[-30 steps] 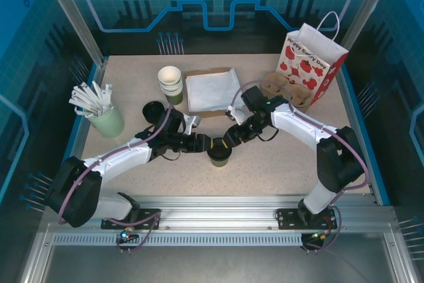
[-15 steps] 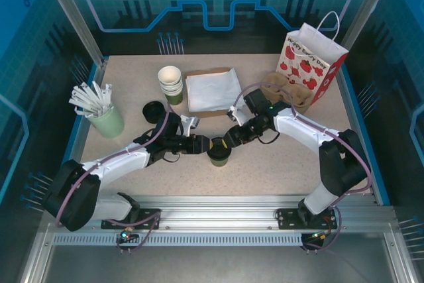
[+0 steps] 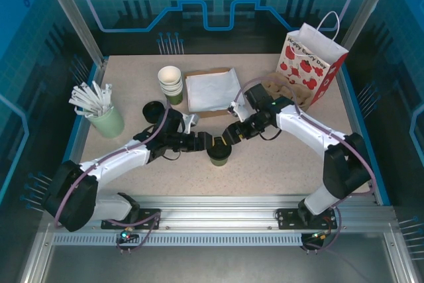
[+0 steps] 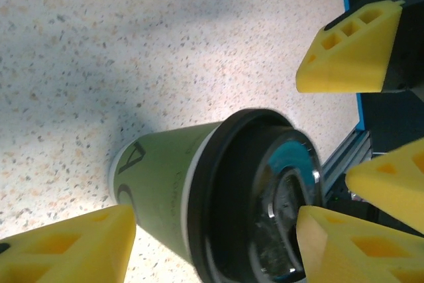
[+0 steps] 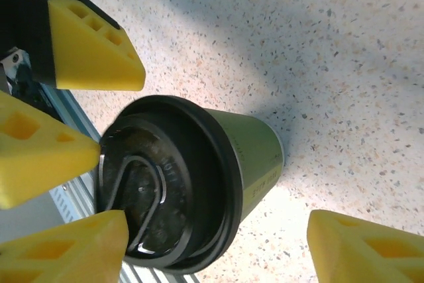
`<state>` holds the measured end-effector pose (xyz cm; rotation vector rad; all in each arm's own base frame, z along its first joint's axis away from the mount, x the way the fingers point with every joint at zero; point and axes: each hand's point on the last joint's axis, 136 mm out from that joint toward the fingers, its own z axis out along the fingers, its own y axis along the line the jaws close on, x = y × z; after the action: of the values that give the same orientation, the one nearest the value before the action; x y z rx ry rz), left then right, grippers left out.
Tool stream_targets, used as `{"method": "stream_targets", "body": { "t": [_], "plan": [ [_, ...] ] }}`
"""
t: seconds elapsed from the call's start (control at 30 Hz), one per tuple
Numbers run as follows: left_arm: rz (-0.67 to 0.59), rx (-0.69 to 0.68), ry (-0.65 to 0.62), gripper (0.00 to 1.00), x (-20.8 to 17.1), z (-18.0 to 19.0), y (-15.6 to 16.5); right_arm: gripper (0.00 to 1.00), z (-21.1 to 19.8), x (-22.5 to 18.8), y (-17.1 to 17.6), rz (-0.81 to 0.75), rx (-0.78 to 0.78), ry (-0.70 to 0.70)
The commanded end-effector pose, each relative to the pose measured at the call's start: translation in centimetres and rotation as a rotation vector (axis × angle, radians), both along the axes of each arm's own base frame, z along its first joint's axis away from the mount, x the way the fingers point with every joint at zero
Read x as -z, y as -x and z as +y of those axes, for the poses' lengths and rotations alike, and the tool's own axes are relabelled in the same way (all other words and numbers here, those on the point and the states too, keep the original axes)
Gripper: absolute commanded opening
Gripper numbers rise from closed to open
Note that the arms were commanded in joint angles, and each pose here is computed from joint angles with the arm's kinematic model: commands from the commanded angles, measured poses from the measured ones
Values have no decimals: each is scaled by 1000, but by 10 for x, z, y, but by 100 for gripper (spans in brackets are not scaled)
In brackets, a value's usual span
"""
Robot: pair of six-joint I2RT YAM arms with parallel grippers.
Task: Pack the takeout coffee
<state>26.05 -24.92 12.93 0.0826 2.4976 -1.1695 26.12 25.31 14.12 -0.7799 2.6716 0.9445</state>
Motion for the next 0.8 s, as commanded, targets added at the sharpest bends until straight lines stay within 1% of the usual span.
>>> {"method": "stream_targets", "body": {
  "t": [0.0, 0.1, 0.2, 0.37, 0.43, 0.53, 0.63, 0.77],
  "plan": [
    [-80, -29, 41, 70, -37, -3, -10, 81, -9, -20, 8, -36, 13, 3],
    [-139, -74, 29, 73, -51, 7, -15, 86, -15, -20, 17, -13, 45, -27],
    [-169, -127, 29, 74, -59, 25, -18, 90, -10, -19, 21, 28, 74, -104],
    [-173, -184, 33, 74, -65, 48, -18, 91, -8, 4, 22, 95, 87, -103],
    [-184, -188, 33, 74, -69, 51, -16, 89, -6, 13, 22, 117, 92, -113],
    [-194, -189, 36, 74, -71, 53, -14, 83, -1, 21, 21, 149, 91, -146],
    [-194, -187, 30, 74, -71, 55, -12, 76, 5, 25, 21, 175, 92, -184],
    [-199, -188, 26, 74, -71, 56, -11, 68, 7, 30, 19, 192, 106, -199]
  ]
}}
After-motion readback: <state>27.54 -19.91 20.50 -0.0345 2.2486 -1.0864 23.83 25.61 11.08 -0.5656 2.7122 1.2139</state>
